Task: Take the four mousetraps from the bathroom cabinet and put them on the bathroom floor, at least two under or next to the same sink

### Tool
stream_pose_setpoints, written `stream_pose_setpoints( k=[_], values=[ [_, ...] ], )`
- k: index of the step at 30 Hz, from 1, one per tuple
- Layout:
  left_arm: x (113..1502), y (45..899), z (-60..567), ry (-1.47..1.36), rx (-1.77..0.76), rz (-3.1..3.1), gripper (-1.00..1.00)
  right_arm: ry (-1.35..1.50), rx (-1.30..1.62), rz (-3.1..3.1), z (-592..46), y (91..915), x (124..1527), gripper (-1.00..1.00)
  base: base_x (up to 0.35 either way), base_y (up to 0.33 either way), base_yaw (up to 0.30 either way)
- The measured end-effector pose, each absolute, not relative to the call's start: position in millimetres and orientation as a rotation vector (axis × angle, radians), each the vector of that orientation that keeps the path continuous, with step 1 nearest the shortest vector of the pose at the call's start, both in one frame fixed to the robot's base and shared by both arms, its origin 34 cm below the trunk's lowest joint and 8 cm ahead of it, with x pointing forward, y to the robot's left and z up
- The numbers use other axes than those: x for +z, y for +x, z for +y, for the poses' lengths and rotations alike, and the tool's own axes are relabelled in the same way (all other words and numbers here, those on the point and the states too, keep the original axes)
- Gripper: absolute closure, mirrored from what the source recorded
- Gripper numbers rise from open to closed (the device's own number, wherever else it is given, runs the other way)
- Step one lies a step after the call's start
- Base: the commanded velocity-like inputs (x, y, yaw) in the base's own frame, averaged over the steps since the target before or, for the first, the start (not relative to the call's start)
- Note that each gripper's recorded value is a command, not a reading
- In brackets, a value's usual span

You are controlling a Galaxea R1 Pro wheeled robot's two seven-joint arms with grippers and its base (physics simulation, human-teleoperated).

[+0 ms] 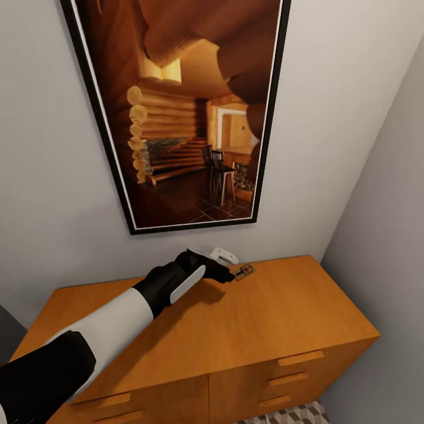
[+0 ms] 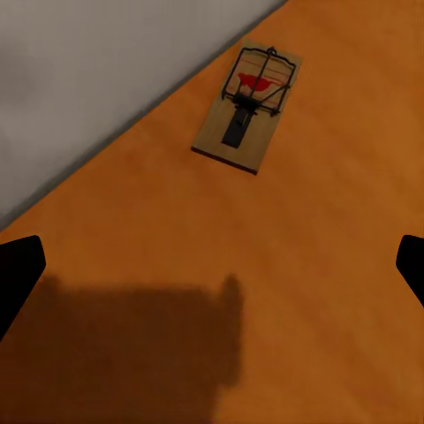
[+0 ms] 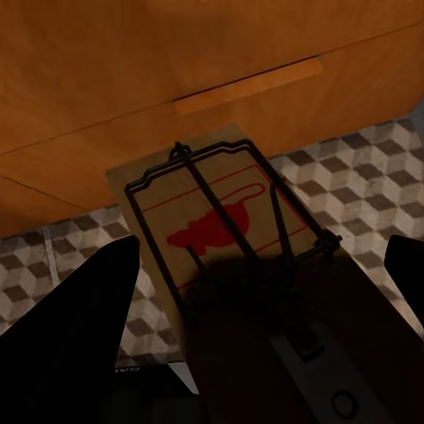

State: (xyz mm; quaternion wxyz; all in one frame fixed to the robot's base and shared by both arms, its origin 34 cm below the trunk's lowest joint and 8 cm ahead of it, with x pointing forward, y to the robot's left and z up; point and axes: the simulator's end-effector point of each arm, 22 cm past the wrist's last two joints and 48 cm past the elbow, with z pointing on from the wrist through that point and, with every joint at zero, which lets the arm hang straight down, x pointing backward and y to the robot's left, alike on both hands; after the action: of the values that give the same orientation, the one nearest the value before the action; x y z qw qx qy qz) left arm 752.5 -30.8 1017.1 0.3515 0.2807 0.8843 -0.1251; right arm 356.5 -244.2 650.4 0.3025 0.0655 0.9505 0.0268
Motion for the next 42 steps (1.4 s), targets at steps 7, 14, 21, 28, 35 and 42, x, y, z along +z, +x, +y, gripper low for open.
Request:
stream_pose_setpoints(
  k=[7, 14, 21, 28, 35, 42],
  values=[
    [1010.2, 745.5, -35.1, 0.780, -0.298, 2.285, -1.00, 0.174, 0.071, 2.520, -244.2, 356.5, 650.4, 1.00, 0.000, 0.000, 0.000],
    [1008.4, 744.0, -36.0, 0.791, -0.294, 2.285, -1.00, 0.174, 0.072, 2.520, -244.1, 356.4, 650.3, 1.00, 0.000, 0.000, 0.000],
    [1004.1, 744.0, -35.9, 0.792, -0.296, 2.291, -1.00, 0.174, 0.071, 2.527, -244.1, 354.0, 648.7, 1.00, 0.000, 0.000, 0.000],
    [999.6, 743.9, -36.0, 0.791, -0.301, 2.298, -1.00, 0.175, 0.071, 2.534, -244.0, 351.6, 647.0, 1.00, 0.000, 0.000, 0.000],
    [997.2, 743.8, -36.1, 0.791, -0.303, 2.302, -1.00, 0.175, 0.072, 2.538, -243.9, 350.2, 646.1, 1.00, 0.000, 0.000, 0.000],
    [997.2, 743.7, -36.3, 0.791, -0.304, 2.302, -1.00, 0.175, 0.071, 2.538, -243.9, 350.1, 646.0, 1.00, 0.000, 0.000, 0.000]
  ],
)
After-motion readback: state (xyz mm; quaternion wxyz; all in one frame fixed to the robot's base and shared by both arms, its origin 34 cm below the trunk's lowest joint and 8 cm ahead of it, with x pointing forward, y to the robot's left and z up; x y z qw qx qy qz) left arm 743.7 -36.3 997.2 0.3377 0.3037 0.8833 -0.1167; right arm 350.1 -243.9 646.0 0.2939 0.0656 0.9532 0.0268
